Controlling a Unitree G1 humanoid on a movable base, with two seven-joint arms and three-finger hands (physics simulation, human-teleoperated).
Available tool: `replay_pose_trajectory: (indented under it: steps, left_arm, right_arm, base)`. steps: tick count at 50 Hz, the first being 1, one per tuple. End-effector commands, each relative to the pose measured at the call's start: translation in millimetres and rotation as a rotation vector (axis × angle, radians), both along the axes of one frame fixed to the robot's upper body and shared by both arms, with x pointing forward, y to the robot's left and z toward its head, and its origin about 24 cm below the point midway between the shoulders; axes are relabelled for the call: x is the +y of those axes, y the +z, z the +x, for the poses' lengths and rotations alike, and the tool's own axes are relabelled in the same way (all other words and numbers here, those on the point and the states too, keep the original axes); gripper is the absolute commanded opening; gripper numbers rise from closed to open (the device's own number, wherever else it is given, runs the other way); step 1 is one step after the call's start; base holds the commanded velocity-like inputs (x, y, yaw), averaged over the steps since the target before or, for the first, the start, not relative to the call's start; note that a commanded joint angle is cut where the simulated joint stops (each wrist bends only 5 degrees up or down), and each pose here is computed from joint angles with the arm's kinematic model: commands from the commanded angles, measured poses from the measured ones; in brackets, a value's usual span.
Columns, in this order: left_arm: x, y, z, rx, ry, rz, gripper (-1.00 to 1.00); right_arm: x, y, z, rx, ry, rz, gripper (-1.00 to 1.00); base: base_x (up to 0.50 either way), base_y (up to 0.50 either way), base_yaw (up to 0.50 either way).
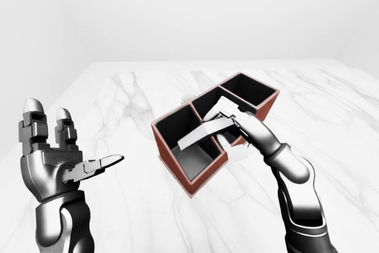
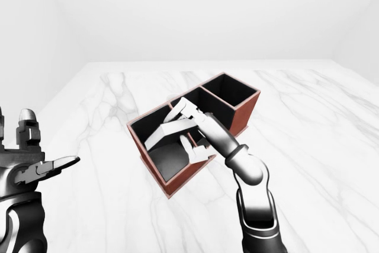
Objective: Pick up the book and place it in the left compartment of the caddy.
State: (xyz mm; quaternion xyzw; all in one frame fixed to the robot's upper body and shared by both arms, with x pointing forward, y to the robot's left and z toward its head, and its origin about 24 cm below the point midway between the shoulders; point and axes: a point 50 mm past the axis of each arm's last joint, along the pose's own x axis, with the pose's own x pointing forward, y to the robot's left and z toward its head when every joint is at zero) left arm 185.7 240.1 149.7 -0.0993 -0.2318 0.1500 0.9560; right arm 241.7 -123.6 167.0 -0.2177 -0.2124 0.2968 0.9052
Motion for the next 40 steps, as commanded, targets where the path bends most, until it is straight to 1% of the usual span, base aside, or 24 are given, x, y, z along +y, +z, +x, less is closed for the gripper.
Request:
replay_pose_trajectory:
  steps: [1,14,28,30,32,33,36,37,39,40]
  left_arm:
    - [-0.1,-0.4,0.5,0.002,-0.001,-0.001,1.0]
    - [1.9,0.4,0.1,-0.003,0.003,-0.004,1.0]
    - [1.3,1.7,-1.1,-0.009,0.004,-0.002,1.0]
    - [1.3,1.4,-1.0,-0.008,0.004,-0.003,1.0]
    - [1.3,1.2,-0.8,-0.007,0.004,-0.003,1.0]
    - [1.5,1.0,-0.4,-0.006,0.003,-0.004,1.0]
    - [1.2,0.6,0.0,-0.004,0.003,-0.003,1.0]
    - [1.2,1.0,0.0,-0.006,0.003,-0.003,1.0]
    - [0.8,1.7,-0.3,-0.008,0.003,-0.002,1.0]
    - [0.6,1.3,-0.5,-0.007,0.002,-0.002,1.0]
  right_arm:
    - [1.3,4.3,1.8,-0.025,-0.028,0.028,-1.0]
    - [7.5,1.7,1.6,-0.02,-0.023,0.004,-1.0]
    - [13.4,-2.8,2.9,-0.017,-0.045,-0.056,-1.0]
    - [11.9,-5.4,6.2,-0.01,-0.073,-0.067,-1.0]
    - [10.9,-8.9,8.6,0.008,-0.079,-0.064,-1.0]
    - [10.7,-11.9,10.1,0.013,-0.099,-0.085,-1.0]
    - [11.3,-12.3,10.0,0.016,-0.099,-0.086,-1.0]
    - [11.1,-13.6,11.0,0.014,-0.116,-0.103,-1.0]
    - [11.4,-14.3,10.9,0.018,-0.116,-0.104,-1.0]
    - [11.8,-16.0,11.4,0.014,-0.136,-0.127,-1.0]
  base:
    - [0.0,0.0,0.0]
    - [0.0,0.0,0.0]
    - [0.0,0.0,0.0]
    - [0.0,0.0,0.0]
    - [0.0,0.0,0.0]
    - [0.0,0.0,0.0]
    - [0.0,0.0,0.0]
    - [0.0,0.0,0.0]
    - [0.0,0.0,0.0]
    - [0.0,0.0,0.0]
